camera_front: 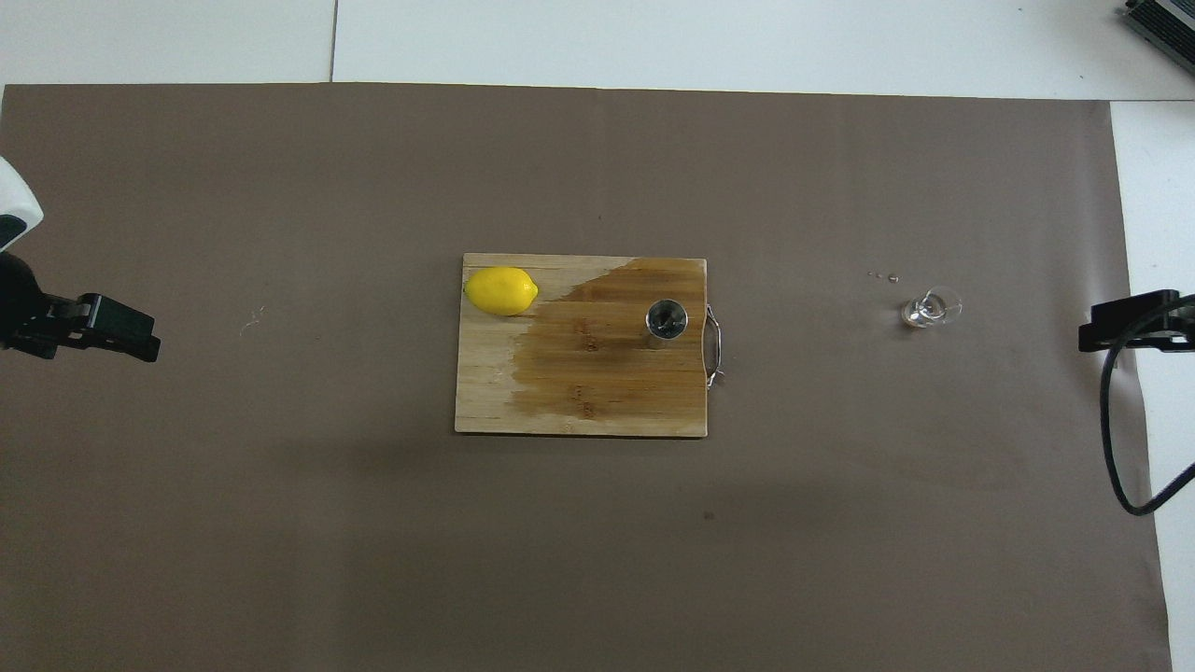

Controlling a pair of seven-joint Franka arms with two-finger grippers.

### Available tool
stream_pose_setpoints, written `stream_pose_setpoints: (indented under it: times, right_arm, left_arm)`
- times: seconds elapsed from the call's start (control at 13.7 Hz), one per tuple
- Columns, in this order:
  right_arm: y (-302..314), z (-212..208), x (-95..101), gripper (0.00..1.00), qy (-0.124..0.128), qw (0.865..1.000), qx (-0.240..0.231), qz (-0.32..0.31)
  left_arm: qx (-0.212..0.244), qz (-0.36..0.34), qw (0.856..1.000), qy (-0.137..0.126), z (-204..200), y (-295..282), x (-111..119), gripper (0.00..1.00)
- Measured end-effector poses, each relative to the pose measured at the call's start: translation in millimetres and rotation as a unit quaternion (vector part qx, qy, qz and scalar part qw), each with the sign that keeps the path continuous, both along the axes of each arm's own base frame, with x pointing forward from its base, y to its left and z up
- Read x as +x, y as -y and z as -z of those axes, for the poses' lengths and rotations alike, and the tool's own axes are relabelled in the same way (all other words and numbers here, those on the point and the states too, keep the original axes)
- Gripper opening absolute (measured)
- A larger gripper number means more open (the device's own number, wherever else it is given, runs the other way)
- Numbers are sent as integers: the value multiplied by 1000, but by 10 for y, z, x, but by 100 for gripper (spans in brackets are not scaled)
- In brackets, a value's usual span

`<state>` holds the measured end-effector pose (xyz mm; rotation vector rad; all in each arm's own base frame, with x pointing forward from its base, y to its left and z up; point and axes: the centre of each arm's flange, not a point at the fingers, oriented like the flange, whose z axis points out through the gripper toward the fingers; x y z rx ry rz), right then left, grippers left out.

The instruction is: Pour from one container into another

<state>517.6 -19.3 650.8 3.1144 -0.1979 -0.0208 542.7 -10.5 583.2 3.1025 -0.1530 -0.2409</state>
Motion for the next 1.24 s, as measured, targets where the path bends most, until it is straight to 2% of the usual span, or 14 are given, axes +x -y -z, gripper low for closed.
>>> stream_pose_setpoints:
  times: [0.29, 1.24]
  right_arm:
    - [-44, 32, 66, 100, -3, 1000, 2, 10]
    - [-60, 21, 68, 100, -1, 1000, 3, 13]
  left_arm:
    - [0, 0, 1000, 0, 0, 0, 0, 100]
    - [0, 0, 1000, 0, 0, 0, 0, 100]
